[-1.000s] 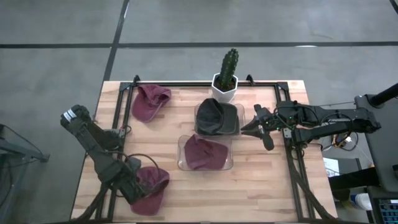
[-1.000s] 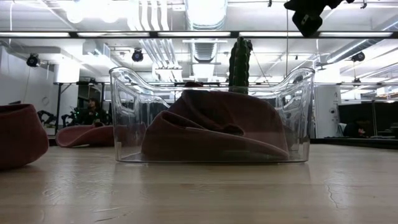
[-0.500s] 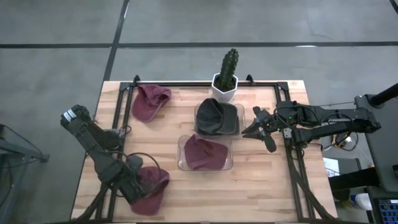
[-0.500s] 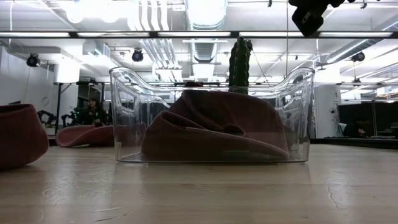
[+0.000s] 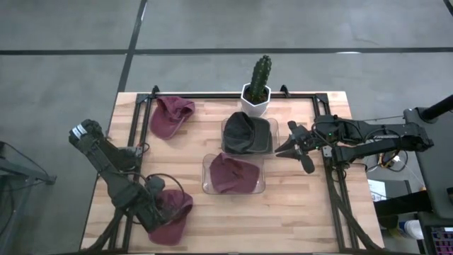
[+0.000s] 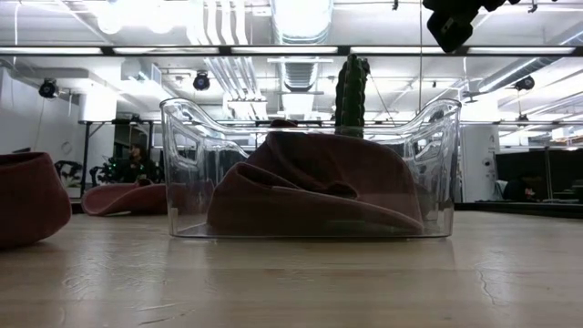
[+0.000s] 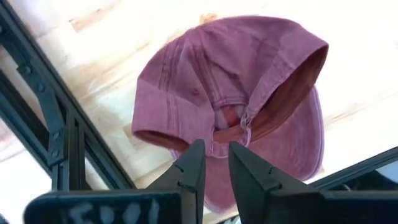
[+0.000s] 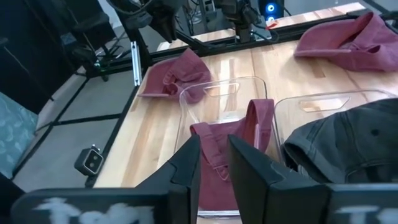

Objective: Pick & Place hat
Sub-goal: Put the bottom red cap into the bottom transparent bin

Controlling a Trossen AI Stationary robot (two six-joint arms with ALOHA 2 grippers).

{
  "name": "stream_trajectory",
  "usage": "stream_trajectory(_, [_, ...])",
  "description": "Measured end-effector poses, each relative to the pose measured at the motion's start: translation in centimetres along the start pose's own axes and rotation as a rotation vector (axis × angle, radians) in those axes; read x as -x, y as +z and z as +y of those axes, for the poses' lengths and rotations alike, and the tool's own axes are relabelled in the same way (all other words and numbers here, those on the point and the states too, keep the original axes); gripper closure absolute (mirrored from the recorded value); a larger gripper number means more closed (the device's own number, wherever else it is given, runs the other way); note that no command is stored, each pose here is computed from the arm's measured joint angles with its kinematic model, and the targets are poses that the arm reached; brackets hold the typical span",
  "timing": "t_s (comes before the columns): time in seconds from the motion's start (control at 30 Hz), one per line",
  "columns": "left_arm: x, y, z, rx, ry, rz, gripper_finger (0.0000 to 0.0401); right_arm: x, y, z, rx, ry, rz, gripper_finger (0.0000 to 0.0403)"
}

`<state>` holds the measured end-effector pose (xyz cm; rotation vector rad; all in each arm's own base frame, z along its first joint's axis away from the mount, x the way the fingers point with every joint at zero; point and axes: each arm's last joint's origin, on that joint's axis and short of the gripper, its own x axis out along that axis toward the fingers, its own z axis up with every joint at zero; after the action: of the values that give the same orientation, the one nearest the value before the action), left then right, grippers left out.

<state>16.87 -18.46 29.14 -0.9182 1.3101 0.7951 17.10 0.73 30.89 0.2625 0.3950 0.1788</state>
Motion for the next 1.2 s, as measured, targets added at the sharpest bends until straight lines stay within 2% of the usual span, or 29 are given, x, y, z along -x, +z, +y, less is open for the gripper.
stream_trajectory(0.17, [0.0,0.2,0.4,0.106,0.036,-0.024,0.0339,0.0,0.0,0.0,0.028,0.0,0.0,0.033])
stream_trajectory(0.43, [0.0,0.1,0.2,0.092,0.018,-0.016,0.0333,0.0,0.0,0.0,0.028,0.0,0.0,0.0339])
stream_trajectory(0.53, [0.0,0.1,0.1,0.074,0.003,-0.009,0.031,0.0,0.0,0.0,0.029,0.0,0.0,0.0337])
stream_trajectory(0.77, [0.0,0.0,0.1,0.069,0.005,-0.002,0.0216,0.0,0.0,0.0,0.029,0.0,0.0,0.0331])
stream_trajectory(0.87, [0.0,-0.2,-0.3,0.069,-0.032,0.017,0.019,0.0,0.0,0.0,0.029,0.0,0.0,0.0329])
stream_trajectory(1.03, [-1.0,-0.7,-0.3,0.077,0.011,0.001,0.0179,0.0,0.0,0.0,0.029,0.0,0.0,0.0329])
stream_trajectory(1.2, [-3.6,-1.2,0.3,0.134,0.136,0.031,0.0179,0.0,0.0,0.0,0.025,0.0,0.0,0.0336])
